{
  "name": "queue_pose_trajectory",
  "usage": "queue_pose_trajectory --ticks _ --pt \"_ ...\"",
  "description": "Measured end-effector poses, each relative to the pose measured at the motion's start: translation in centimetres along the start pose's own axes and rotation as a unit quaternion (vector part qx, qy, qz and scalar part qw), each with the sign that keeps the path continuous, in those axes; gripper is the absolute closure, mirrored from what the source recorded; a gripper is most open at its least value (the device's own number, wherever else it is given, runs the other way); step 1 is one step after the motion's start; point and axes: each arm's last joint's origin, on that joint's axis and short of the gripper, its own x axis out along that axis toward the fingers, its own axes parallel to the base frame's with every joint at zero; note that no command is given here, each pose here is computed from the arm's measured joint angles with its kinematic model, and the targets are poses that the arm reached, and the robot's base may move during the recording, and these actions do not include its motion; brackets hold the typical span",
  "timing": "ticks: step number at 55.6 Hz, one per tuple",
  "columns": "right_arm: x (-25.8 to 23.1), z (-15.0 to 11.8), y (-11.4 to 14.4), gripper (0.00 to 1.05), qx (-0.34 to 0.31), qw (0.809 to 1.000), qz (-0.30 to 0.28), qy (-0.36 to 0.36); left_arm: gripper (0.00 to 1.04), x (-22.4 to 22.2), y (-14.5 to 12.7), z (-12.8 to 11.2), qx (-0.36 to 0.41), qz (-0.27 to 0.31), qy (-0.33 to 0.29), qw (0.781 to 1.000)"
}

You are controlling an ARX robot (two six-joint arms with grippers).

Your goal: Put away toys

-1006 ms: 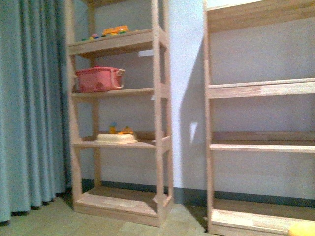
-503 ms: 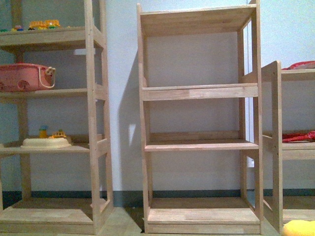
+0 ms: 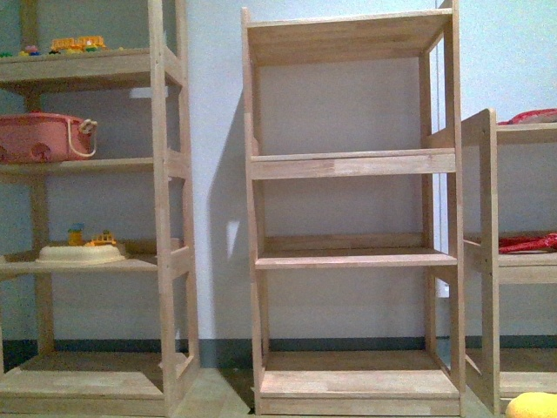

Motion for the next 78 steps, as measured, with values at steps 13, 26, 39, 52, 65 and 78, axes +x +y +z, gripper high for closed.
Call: queue_pose_trajectory --ticks 13,26,39,52,65,78 --pt "0.00 0.00 0.00 0.98 0.000 1.000 0.000 0.000 0.06 0.00 0.00 0.00 0.000 0.000 0.000 1.000" --pt "0.00 0.00 0.00 0.98 0.000 1.000 0.000 0.000 0.06 0.00 0.00 0.01 0.000 0.000 0.000 1.000" --pt "0.00 0.00 0.00 0.98 0.000 1.000 0.000 0.000 0.06 0.00 0.00 0.01 0.000 0.000 0.000 1.000" --pt "0.00 0.00 0.00 0.98 0.000 1.000 0.000 0.000 0.06 0.00 0.00 0.01 0.000 0.000 0.000 1.000" --pt "0.00 0.00 0.00 0.98 0.000 1.000 0.000 0.000 0.06 0.00 0.00 0.01 0.000 0.000 0.000 1.000" --pt "0.00 0.00 0.00 0.98 0.000 1.000 0.000 0.000 0.06 0.00 0.00 0.00 0.000 0.000 0.000 1.000"
